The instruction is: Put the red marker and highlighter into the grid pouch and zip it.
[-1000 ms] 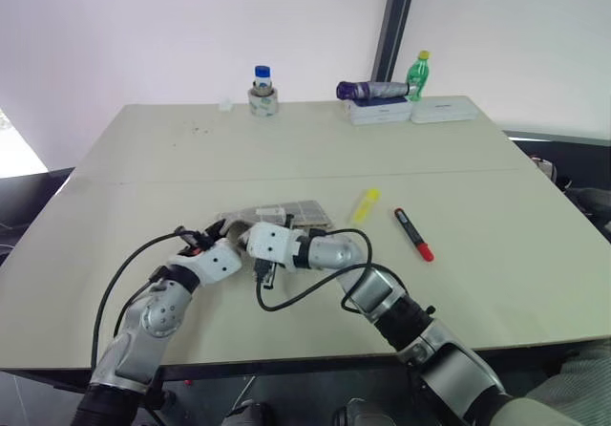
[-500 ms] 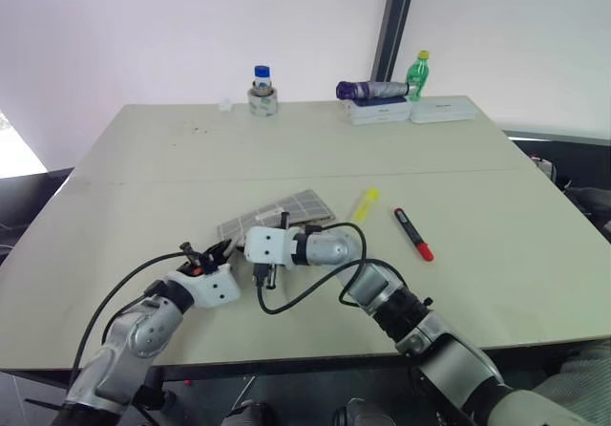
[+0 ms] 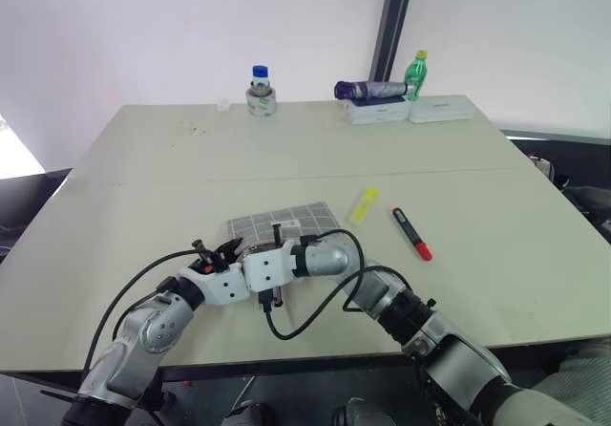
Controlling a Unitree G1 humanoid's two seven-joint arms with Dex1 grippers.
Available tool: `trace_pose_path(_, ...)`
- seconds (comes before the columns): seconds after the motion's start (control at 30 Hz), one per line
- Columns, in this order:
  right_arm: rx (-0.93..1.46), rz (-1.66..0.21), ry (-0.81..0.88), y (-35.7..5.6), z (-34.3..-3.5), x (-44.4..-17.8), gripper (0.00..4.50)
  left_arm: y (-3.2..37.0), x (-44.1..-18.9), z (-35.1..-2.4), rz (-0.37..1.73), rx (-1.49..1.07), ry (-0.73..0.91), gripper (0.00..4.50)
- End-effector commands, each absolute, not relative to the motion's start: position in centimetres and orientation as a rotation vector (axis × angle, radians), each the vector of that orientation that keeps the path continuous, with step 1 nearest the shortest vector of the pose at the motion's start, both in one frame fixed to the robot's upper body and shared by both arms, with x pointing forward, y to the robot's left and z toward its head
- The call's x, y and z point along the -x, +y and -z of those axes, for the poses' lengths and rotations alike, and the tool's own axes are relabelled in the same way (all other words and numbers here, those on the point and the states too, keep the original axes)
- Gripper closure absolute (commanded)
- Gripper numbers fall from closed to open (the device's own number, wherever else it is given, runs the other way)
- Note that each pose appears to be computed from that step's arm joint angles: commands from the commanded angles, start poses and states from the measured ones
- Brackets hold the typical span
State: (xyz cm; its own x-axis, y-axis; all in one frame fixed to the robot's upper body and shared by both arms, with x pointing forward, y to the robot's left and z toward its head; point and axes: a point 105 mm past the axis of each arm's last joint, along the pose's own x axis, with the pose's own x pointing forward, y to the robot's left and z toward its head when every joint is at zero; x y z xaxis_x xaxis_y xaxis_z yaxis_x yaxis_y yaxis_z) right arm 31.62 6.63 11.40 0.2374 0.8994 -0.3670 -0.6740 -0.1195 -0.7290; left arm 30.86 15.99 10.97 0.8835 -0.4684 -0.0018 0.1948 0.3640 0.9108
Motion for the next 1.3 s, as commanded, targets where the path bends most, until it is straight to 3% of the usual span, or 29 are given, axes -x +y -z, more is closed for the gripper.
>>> trace_pose_path(0.03, 0.942, -1.374, -0.421, 7.4, -14.2, -30.7, 4.42, 16.4, -30.9, -12.5, 0.38, -1.077, -0.319, 4.5)
trace_pose_path(0.13, 0.823, -1.434, -0.48, 6.6, -15.8, -29.4, 4.42, 17.6, -31.2, -12.8, 0.341, -1.051, -0.309, 4.5)
trace_pose_path(0.17, 0.798, -1.428, -0.49, 6.2, -16.1, -29.3, 4.19, 17.8, -31.2, -12.9, 0.337, -1.051, -0.309, 4.5)
trace_pose_path(0.27, 0.84, -1.356, -0.481, 5.3, -15.8, -30.2, 3.09, 17.9, -31.3, -13.0, 0.334, -1.039, -0.31, 4.5)
trace_pose_path(0.37, 0.873, -1.361, -0.464, 4.2, -15.0, -30.0, 1.53, 18.1, -31.5, -13.2, 0.321, -1.013, -0.311, 4.5)
trace_pose_path(0.53, 0.815, -1.316, -0.437, 1.3, -15.9, -30.2, 1.53, 18.9, -31.7, -13.5, 0.284, -0.954, -0.301, 4.5)
trace_pose_path(0.77, 0.477, -0.919, -0.328, -7.4, -18.7, -33.5, 1.53, 21.6, -31.7, -15.0, 0.167, -0.946, -0.309, 4.5)
trace_pose_path(0.87, 0.338, -0.7, -0.273, -11.5, -18.1, -34.2, 1.53, 21.9, -31.7, -14.8, 0.165, -0.962, -0.303, 4.5)
trace_pose_path(1.0, 0.25, -0.517, -0.21, -15.3, -15.2, -32.5, 1.53, 22.2, -31.6, -14.6, 0.16, -0.974, -0.301, 4.5)
trace_pose_path(1.2, 0.267, -0.332, -0.101, -17.0, -12.7, -30.9, 1.53, 22.0, -31.8, -14.3, 0.183, -0.974, -0.297, 4.5)
trace_pose_path(1.3, 0.28, -0.275, -0.058, -16.8, -12.2, -31.8, 1.53, 21.6, -32.0, -14.1, 0.201, -0.978, -0.299, 4.5)
